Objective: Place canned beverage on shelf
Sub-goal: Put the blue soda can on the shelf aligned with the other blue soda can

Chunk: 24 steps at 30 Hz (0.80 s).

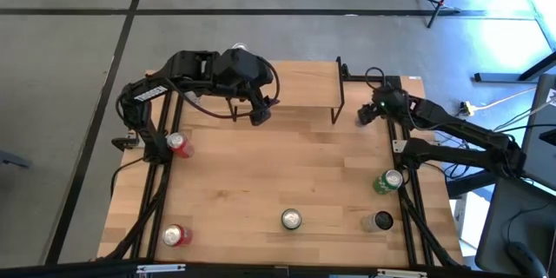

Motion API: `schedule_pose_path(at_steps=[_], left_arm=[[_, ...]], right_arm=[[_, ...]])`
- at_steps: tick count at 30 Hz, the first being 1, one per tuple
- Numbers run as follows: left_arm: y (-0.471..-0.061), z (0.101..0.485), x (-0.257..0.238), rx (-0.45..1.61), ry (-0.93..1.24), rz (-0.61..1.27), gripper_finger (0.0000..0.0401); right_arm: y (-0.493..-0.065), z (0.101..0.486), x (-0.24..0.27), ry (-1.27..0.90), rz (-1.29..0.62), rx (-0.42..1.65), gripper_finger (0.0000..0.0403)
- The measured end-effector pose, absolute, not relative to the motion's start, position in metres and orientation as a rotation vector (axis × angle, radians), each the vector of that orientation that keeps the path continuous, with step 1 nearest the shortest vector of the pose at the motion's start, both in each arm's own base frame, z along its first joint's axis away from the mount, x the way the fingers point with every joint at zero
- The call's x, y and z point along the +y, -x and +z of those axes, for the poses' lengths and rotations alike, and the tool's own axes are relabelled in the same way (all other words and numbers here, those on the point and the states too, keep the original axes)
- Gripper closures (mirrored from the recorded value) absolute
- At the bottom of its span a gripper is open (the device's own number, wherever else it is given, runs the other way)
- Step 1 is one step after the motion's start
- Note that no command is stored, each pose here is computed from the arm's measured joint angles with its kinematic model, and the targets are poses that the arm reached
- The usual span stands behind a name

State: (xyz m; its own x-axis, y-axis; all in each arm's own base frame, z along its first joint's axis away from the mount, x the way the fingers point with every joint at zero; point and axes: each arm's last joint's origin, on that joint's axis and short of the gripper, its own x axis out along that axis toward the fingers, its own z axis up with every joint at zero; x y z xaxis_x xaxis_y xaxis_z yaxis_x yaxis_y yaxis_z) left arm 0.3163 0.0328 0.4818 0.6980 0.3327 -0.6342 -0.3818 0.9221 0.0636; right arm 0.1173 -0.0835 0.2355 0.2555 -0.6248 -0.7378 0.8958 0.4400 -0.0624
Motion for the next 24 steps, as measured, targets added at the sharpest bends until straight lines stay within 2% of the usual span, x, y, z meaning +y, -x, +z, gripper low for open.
schedule_pose_path(at_steps=[13, 24], left_arm=[[-0.316, 0.482, 0.033, 0.693, 0.067, 0.395, 0.0128], [-0.316, 0.482, 0.033, 0.698, 0.048, 0.388, 0.0128]], right_arm=[[-0.119, 0.234, -0.084, -0.412, -1.071, 0.758, 0.0100], [-0.119, 0.267, -0.084, -0.430, -1.050, 0.692, 0.0100]])
